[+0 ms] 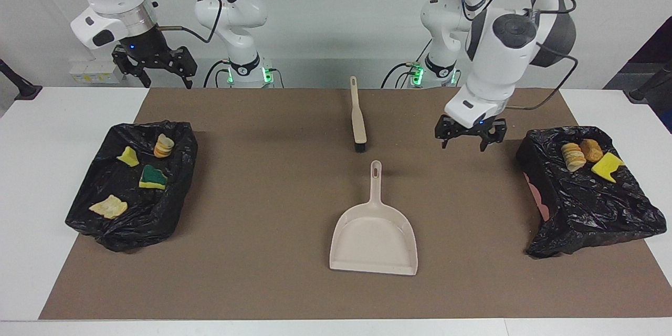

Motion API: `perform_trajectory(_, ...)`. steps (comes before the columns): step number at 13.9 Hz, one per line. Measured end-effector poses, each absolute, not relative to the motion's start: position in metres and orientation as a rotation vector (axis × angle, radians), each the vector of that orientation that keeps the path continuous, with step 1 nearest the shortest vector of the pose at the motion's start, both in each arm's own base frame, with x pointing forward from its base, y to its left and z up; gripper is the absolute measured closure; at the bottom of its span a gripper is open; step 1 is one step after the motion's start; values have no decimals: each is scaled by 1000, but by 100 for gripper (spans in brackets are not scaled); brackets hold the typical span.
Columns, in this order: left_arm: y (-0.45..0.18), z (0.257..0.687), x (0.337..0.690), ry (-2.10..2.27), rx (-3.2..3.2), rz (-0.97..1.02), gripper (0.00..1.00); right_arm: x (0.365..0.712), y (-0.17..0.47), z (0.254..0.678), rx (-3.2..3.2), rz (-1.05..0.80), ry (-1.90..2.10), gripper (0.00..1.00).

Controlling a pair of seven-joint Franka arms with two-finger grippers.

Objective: Sweep and dump trash in bin

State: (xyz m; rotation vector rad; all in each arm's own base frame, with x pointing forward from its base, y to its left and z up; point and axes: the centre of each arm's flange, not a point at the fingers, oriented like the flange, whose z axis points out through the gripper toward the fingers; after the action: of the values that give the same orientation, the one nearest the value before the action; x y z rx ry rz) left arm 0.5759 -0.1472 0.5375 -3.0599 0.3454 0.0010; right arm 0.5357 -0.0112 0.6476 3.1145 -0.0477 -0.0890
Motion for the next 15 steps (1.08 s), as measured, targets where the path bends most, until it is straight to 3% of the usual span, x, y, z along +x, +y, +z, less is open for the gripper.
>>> perform_trajectory(9, -22, 623, 533, 308, -3142, -21, 0, 536, -11, 648, 3115, -89, -48, 0)
perform_trajectory(15, -14, 663, 517, 301, -3147, -9, 0, 536, -11, 648, 3115, -89, -48, 0)
